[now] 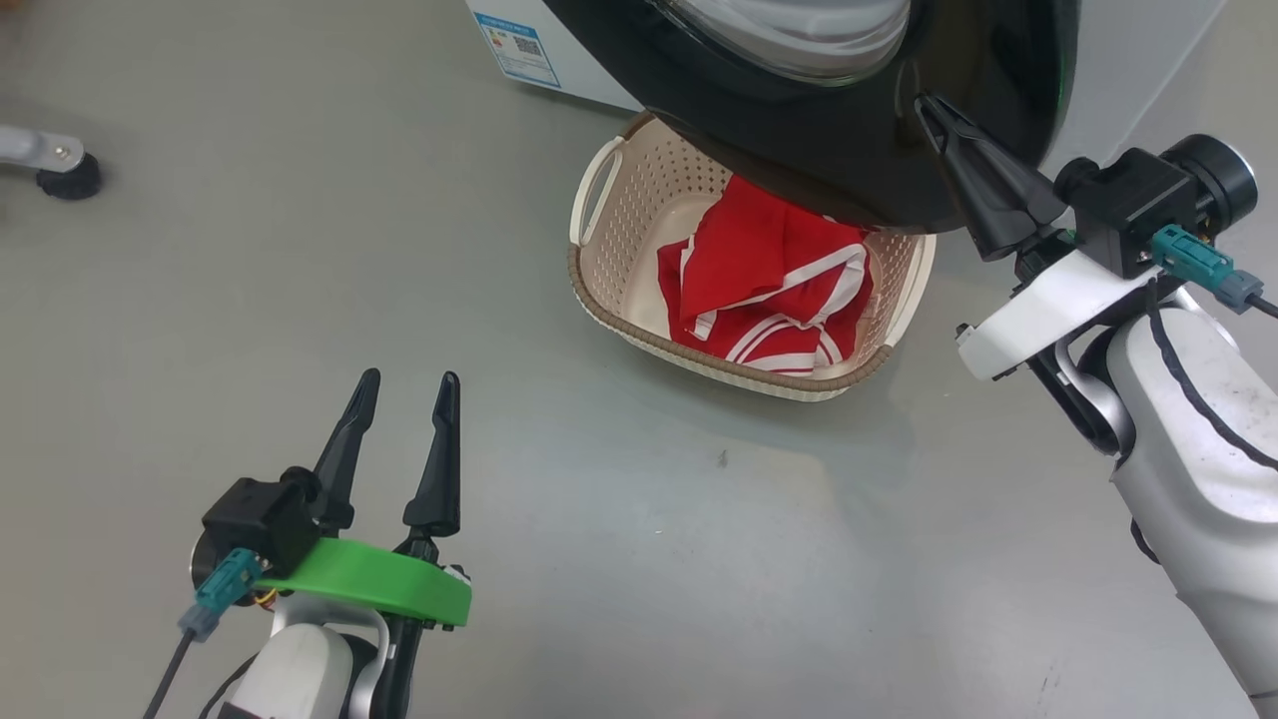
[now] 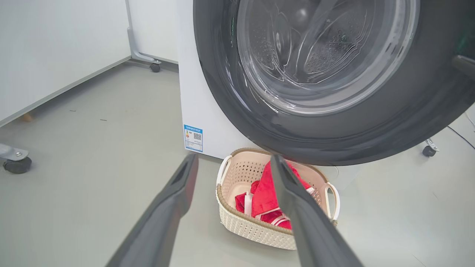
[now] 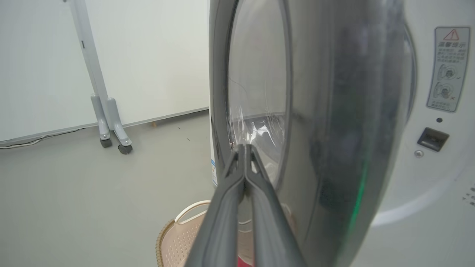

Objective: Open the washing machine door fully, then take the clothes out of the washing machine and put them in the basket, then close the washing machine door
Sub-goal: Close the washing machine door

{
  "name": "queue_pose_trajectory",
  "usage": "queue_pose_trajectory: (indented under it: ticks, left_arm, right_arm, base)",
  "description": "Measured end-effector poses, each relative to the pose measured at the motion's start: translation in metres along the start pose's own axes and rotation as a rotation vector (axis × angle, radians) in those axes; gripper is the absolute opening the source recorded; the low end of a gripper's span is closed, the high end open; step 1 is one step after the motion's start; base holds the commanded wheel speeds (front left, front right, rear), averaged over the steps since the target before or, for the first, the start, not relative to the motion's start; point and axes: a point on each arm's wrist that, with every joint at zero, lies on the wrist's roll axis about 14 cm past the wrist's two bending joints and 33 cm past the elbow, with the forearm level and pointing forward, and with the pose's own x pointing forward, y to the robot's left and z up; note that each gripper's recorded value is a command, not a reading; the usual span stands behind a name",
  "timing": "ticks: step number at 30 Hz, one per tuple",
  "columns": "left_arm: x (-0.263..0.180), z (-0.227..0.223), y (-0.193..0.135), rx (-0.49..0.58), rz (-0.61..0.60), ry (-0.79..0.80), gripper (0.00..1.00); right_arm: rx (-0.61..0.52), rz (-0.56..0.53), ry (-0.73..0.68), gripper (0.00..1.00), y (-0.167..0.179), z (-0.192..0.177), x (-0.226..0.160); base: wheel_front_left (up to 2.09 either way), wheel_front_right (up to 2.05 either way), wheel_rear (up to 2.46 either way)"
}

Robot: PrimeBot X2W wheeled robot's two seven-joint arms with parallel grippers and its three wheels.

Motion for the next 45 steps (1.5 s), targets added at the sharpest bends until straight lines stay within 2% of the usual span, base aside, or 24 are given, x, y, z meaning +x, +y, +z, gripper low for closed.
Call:
queue_pose_trajectory:
  ticks: [14, 35, 45]
  left_arm:
    - [0.008, -0.005, 0.005, 0.004, 0.013, 0.011, 1.0]
    - [0.036, -0.022, 0.002, 0.028, -0.01, 0.048, 1.0]
    - [0.042, -0.035, 0.007, 0.03, 0.004, 0.081, 1.0]
  right_arm:
    - [0.026, -0.038, -0.021, 0.0, -0.026, -0.005, 0.014]
    - [-0.021, -0.182, -0.071, 0.0, -0.111, -0.004, 0.024]
    - [-0.064, -0.201, -0.08, 0.0, -0.138, -0.004, 0.038]
  base:
    - [0.0, 0.0, 0.0]
    - [0.0, 0.0, 0.0]
    - [0.0, 0.0, 0.0]
